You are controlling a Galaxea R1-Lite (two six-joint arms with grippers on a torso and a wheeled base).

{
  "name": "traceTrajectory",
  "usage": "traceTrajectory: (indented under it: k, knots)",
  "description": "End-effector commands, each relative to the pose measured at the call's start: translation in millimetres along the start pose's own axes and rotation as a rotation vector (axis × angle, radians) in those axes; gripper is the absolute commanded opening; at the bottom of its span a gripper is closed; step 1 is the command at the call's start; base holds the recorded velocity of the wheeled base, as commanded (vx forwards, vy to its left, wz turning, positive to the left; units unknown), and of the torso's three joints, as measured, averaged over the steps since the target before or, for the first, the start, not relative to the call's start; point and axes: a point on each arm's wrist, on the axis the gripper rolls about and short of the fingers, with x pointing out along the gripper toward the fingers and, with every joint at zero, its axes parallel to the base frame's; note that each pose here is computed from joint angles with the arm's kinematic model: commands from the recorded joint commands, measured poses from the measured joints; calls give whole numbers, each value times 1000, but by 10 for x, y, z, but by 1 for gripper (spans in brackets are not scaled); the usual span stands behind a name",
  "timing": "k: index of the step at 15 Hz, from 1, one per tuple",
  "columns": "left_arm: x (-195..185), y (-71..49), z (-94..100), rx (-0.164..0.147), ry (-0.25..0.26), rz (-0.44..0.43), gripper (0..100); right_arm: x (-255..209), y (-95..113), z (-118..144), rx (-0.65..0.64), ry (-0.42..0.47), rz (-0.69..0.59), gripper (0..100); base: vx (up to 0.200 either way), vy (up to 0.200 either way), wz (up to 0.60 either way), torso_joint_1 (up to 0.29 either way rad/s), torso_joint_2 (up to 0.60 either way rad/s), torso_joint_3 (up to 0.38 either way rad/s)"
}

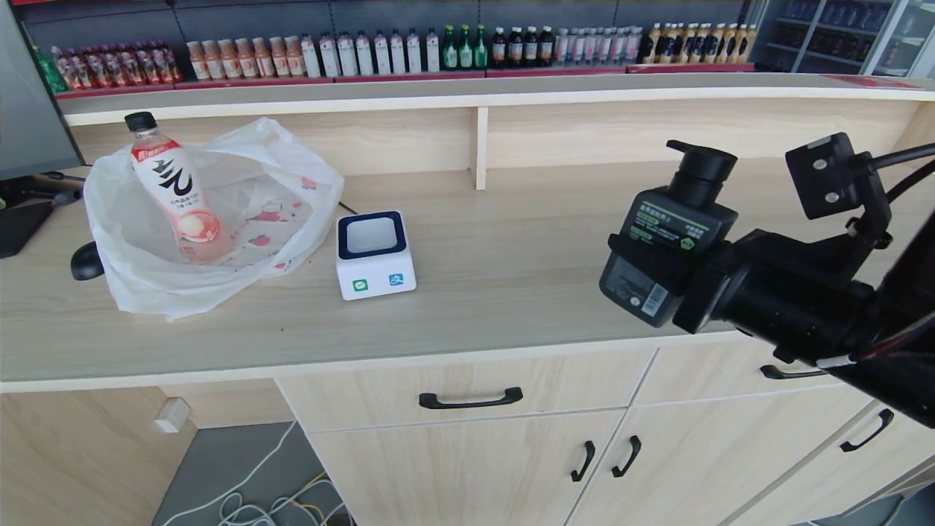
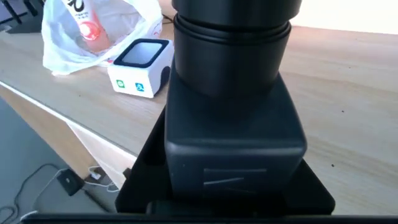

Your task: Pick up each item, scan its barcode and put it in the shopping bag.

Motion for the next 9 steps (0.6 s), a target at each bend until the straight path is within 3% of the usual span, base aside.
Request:
traceTrajectory:
  k: [1,4,8,9]
  knots:
    - [0,0,0,0,0,1,100,106,172,-119,86,24,111,0,0,0,0,0,0,0]
    - [0,0,0,0,0,1,100,266,407,-177,259,-32,223,0,0,0,0,0,0,0]
    - [0,0,0,0,0,1,100,553,680,-521,336,-170,396,0,0,0,0,0,0,0]
    - [0,0,0,0,0,-1,100,620,737,-617,354,-163,414,0,0,0,0,0,0,0]
